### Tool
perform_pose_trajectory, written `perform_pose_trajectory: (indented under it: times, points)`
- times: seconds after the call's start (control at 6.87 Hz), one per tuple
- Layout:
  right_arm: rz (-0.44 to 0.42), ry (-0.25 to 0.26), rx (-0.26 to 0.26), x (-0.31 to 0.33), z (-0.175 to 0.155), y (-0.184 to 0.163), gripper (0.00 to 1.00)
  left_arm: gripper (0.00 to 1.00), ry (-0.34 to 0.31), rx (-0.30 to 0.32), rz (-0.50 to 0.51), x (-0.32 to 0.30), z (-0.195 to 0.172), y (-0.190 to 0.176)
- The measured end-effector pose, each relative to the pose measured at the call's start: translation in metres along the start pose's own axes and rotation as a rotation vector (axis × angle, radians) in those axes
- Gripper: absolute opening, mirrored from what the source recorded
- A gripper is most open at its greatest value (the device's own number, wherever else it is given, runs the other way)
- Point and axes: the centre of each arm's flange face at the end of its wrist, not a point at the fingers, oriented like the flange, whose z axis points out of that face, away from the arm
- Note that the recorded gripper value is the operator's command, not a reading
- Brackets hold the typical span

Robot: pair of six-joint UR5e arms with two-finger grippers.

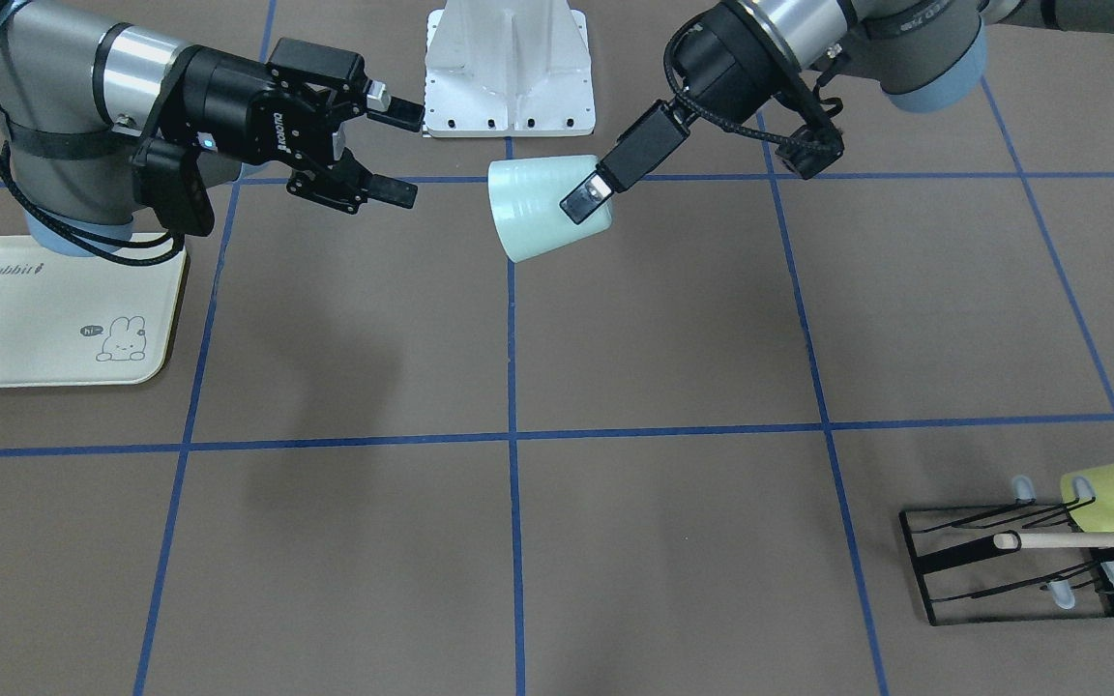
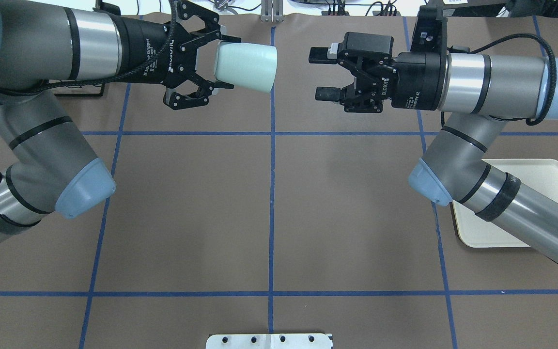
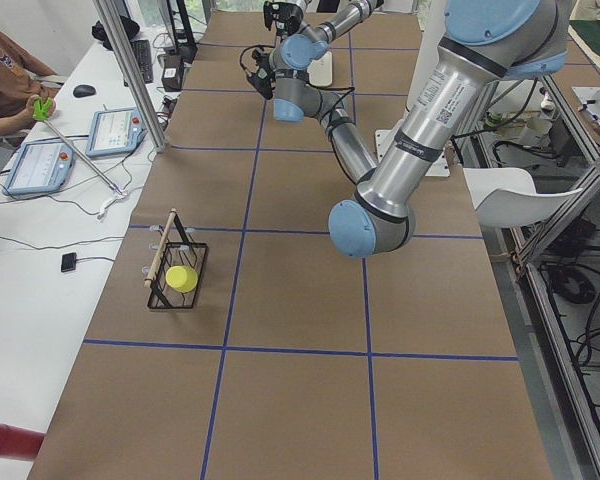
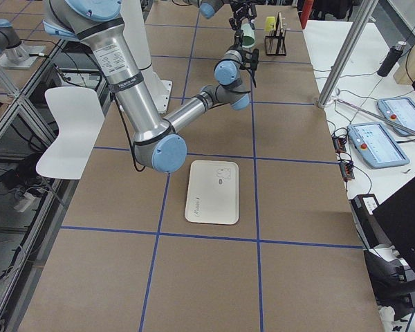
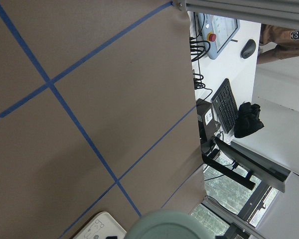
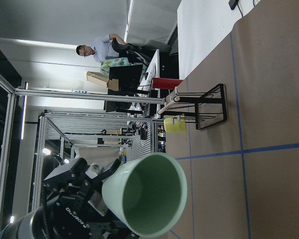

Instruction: Left arm grabs green cup and hands to right arm on tray

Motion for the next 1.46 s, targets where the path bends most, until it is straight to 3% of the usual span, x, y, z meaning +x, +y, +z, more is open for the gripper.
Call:
perform_pose_trajectory:
  times: [0.29,0.87,1.46]
  points:
    - [-0.017,-0.035,-0.009,-0.015,0.007,0.003,0.98,0.21,0.005,-0.017,-0.026,0.004,0.006,0.007]
    - [-0.026,-0.188,0.012,-0.013,0.009,0.025,0.98,0.21,0.032,-0.06,-0.083,0.007,0.002,0.014]
    - [-0.029,-0.208,0.017,-0.004,-0.002,0.026,0.98,0.21,0.024,-0.087,-0.083,0.007,-0.002,0.018]
